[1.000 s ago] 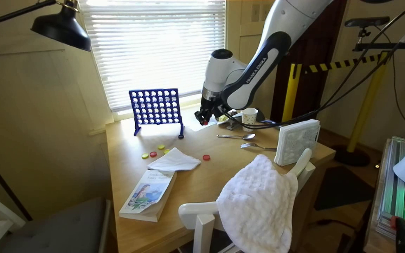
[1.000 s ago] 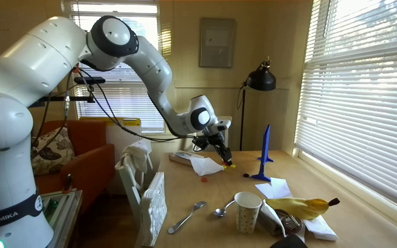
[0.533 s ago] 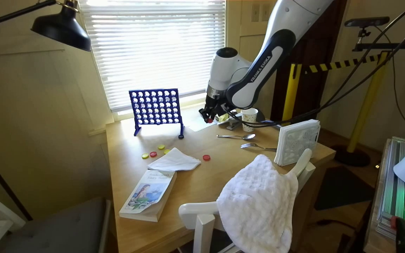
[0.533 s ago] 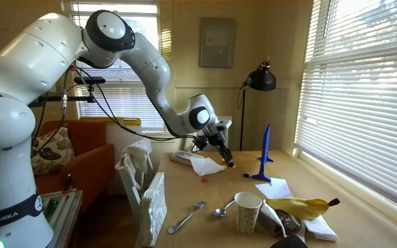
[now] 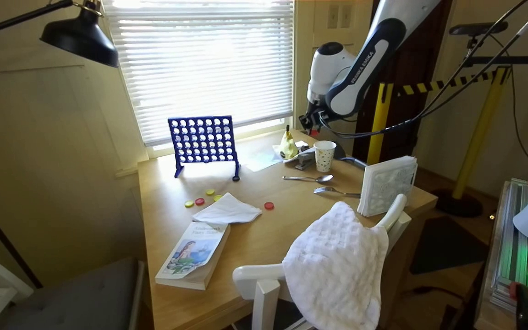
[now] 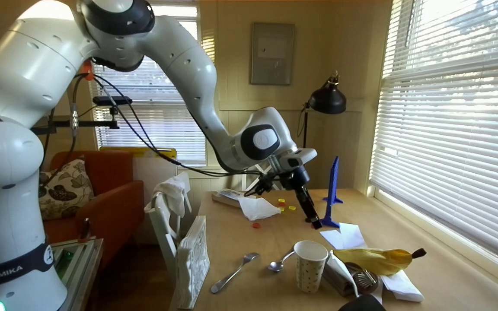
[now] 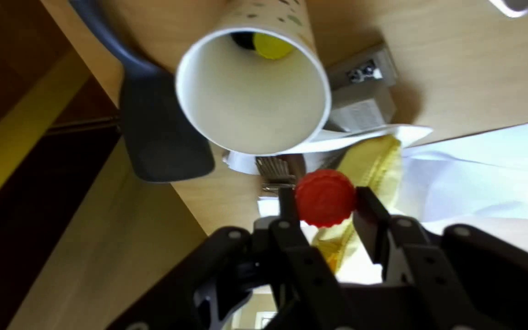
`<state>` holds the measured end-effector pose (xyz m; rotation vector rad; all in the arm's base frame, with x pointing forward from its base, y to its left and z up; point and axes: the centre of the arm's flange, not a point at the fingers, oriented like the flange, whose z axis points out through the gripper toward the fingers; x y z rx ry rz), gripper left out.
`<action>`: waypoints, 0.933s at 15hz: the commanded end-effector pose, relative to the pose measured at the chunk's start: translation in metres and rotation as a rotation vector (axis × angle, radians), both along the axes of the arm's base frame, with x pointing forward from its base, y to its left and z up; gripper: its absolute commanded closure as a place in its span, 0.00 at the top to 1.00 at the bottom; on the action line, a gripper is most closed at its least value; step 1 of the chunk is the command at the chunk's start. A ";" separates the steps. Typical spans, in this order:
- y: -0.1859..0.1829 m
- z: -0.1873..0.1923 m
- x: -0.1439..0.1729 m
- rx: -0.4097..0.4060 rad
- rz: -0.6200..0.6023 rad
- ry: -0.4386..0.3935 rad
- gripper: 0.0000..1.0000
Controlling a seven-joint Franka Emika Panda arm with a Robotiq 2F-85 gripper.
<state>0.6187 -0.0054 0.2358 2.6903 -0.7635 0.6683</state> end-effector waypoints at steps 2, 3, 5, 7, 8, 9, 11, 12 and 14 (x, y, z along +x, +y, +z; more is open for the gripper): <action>-0.015 -0.007 -0.041 0.071 -0.063 0.061 0.10; -0.016 -0.010 -0.045 0.075 -0.071 0.057 0.10; -0.017 -0.010 -0.050 0.069 -0.083 0.023 0.10; -0.019 -0.011 -0.051 0.081 -0.100 0.011 0.10; -0.020 -0.010 -0.050 0.086 -0.107 0.002 0.10; -0.021 -0.011 -0.050 0.088 -0.112 -0.002 0.10; -0.023 -0.010 -0.048 0.100 -0.130 -0.010 0.10; -0.023 -0.010 -0.047 0.100 -0.138 -0.013 0.60; -0.023 -0.010 -0.047 0.103 -0.147 -0.024 0.66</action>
